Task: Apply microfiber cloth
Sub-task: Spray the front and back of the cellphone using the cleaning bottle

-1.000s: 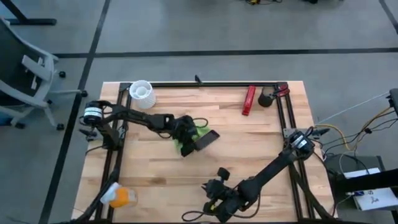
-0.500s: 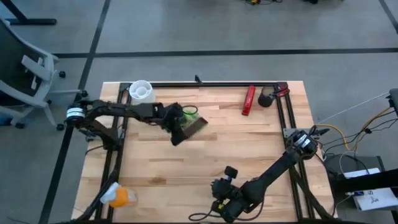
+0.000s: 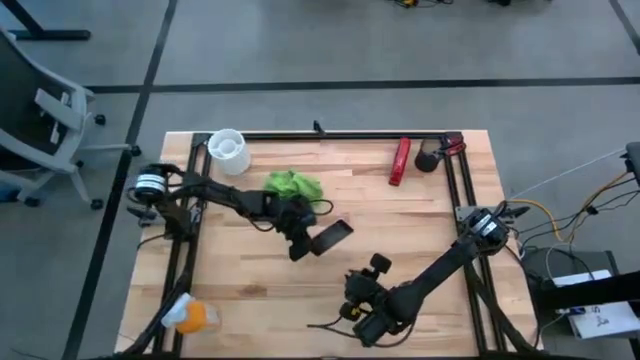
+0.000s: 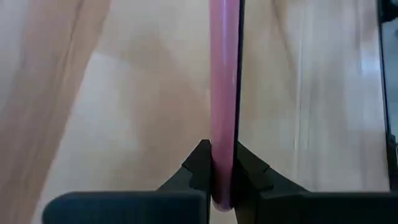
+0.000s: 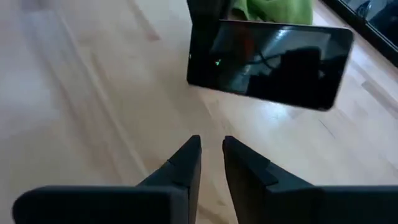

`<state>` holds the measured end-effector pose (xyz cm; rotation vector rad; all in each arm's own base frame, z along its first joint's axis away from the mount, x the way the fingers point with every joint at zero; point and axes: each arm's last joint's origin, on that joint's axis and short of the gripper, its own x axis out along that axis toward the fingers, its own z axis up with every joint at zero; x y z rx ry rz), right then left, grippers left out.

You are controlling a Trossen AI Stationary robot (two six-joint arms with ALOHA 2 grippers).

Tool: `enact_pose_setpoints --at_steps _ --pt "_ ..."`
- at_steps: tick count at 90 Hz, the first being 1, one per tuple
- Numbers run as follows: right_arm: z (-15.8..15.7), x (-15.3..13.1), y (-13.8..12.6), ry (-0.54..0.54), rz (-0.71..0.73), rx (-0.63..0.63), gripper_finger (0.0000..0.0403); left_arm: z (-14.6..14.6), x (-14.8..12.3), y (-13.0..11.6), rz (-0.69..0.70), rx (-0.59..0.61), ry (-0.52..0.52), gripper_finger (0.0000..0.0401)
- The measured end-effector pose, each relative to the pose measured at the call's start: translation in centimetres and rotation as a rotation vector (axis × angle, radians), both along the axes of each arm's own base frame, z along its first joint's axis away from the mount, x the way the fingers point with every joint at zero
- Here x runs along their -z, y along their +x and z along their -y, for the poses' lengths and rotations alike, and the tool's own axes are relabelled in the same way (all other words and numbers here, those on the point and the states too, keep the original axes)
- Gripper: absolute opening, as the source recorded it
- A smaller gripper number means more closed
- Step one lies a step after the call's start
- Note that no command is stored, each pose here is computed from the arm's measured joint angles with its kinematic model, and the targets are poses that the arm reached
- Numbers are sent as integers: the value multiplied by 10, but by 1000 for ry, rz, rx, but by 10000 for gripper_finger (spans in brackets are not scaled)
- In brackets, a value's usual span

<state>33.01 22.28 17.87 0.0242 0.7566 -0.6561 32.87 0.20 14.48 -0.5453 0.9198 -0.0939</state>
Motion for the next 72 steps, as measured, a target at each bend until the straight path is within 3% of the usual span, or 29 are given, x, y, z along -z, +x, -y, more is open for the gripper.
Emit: enact_pose_setpoints --at_steps 28,45,72 --pt "14 38 27 -12 37 66 68 -4 8 0 -11 17 56 106" --pt "22 54 38 -6 34 87 64 -5 8 0 -10 2 89 125" --pt "25 54 40 -46 1 58 36 -8 8 0 3 -16 177 148"
